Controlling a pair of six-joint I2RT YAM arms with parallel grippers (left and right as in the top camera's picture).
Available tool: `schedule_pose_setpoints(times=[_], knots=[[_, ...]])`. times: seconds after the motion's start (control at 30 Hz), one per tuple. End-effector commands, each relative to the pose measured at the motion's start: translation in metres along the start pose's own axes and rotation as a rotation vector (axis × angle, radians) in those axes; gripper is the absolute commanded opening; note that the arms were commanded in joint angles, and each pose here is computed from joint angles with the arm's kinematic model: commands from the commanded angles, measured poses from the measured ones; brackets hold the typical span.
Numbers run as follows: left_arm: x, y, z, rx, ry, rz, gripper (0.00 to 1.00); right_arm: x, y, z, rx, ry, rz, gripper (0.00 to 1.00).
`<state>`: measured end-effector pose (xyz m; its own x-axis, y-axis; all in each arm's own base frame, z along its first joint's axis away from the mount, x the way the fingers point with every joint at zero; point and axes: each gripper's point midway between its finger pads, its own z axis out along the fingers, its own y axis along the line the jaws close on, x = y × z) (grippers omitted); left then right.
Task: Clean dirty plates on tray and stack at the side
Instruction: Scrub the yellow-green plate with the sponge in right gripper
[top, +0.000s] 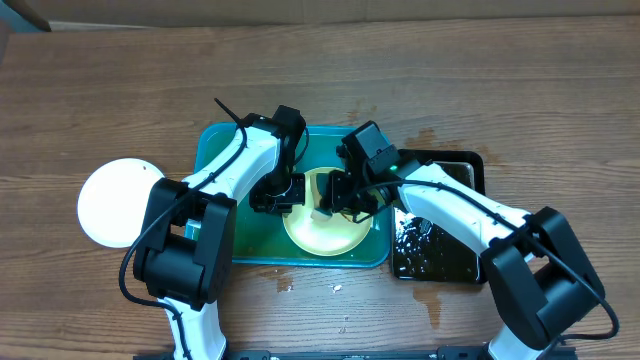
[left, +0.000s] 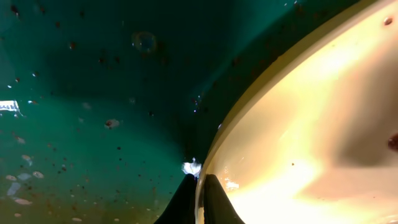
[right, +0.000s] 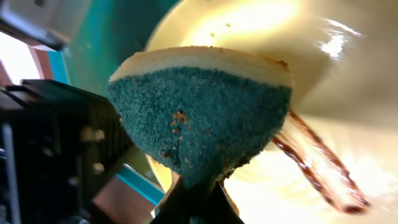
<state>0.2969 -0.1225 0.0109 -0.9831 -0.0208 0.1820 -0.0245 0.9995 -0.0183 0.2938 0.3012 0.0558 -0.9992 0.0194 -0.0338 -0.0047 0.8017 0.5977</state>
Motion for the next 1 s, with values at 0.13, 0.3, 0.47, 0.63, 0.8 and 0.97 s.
schedule_pose_setpoints(times=[0.13,0.3,0.47,0.63,0.8,0.97], knots=[[0.001,0.002,0.008,-0.011,0.019,0.010,0.04,-0.003,0.009,0.008,-0.031,0.009,0.039,0.04],[0.001,0.002,0.008,-0.011,0.019,0.010,0.04,-0.003,0.004,0.015,-0.023,0.016,0.045,0.04],[0.002,0.002,0.008,-0.011,0.019,0.007,0.04,-0.001,-0.008,0.030,0.001,0.042,0.064,0.04],[0.002,0.002,0.008,-0.012,0.019,0.007,0.04,0.005,-0.024,0.044,0.039,0.077,0.091,0.04],[0.002,0.002,0.008,-0.014,0.022,0.007,0.04,0.006,-0.061,0.038,0.191,0.066,0.154,0.04],[0.002,0.008,0.007,-0.041,0.019,-0.013,0.04,0.011,-0.110,0.018,0.392,0.062,0.229,0.04]])
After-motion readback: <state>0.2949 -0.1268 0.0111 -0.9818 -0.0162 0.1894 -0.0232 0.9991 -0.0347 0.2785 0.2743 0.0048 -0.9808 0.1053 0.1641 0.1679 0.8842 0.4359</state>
